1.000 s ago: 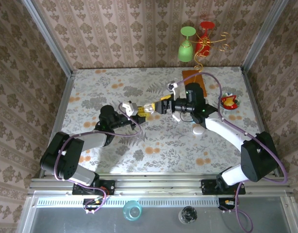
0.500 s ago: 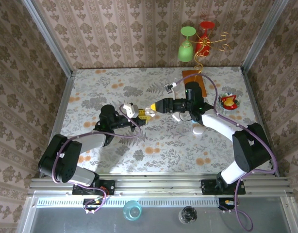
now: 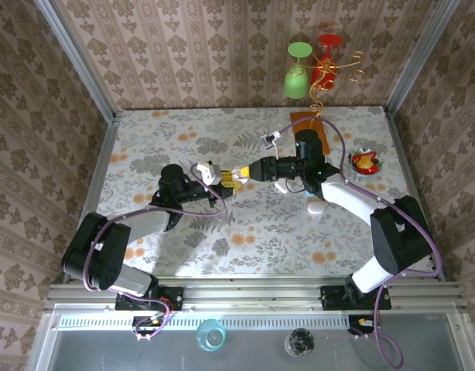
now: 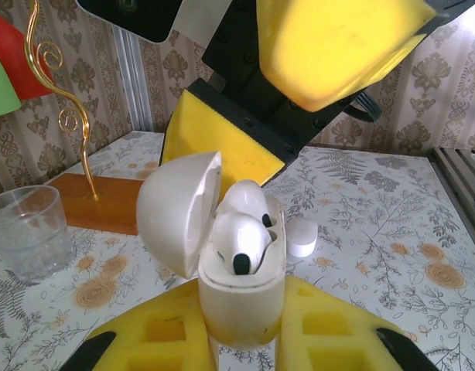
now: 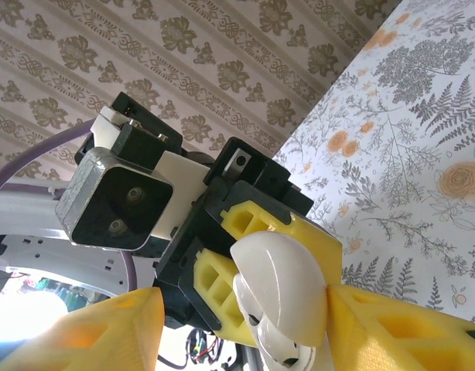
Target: Insert the wireless bluetooth earbuds into the charging case
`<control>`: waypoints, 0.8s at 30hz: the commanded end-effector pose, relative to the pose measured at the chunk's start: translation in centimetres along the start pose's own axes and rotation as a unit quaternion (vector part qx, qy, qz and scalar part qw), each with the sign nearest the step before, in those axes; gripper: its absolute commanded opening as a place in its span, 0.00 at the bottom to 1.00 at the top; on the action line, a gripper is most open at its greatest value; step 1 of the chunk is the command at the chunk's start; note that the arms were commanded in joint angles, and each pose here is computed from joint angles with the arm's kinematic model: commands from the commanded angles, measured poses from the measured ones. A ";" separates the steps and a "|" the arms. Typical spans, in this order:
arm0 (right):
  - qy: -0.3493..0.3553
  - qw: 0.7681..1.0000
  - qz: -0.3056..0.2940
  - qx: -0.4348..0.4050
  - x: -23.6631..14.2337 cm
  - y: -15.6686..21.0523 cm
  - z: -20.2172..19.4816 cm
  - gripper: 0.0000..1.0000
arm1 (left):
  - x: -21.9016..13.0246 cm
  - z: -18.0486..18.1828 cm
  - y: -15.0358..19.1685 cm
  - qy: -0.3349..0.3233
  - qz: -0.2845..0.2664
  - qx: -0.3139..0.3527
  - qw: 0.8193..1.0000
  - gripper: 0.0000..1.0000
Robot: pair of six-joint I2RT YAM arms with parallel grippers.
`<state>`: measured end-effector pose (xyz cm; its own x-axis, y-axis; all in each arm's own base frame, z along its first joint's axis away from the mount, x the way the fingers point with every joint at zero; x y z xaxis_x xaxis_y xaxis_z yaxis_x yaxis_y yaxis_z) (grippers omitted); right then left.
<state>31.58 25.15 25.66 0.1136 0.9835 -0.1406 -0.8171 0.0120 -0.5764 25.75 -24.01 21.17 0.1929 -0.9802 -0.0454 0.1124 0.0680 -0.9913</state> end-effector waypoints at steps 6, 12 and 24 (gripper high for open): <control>-0.023 0.995 -0.015 -0.094 -0.7 -0.3 2.5 0.56 | -0.1 0.3 0.2 0.007 -0.001 -0.027 1.000 0.00; 0.016 0.991 -0.033 -0.128 -1.0 0.1 1.6 0.68 | 0.1 0.0 -1.2 0.037 -0.031 -0.064 0.997 0.00; 0.016 0.979 -0.011 -0.204 0.3 1.8 1.8 0.61 | -0.4 -0.8 -2.6 0.102 -0.053 -0.168 0.979 0.00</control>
<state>29.41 25.36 25.27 0.1581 0.9757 -0.1519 -0.5790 -0.0330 -0.8146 24.93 -23.50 22.80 0.0531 -0.9975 0.0460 -0.1888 -0.0553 -0.9805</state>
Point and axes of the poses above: each hand's point on the last joint's axis, 136 mm out from that joint toward the fingers, its own x axis out along the fingers, its own z axis along the line the jaws close on, y = z × x, the point moved 5 cm from there along -x, back along the fingers, and after that the axes turned 5 degrees about x, right-handed, at the moved point
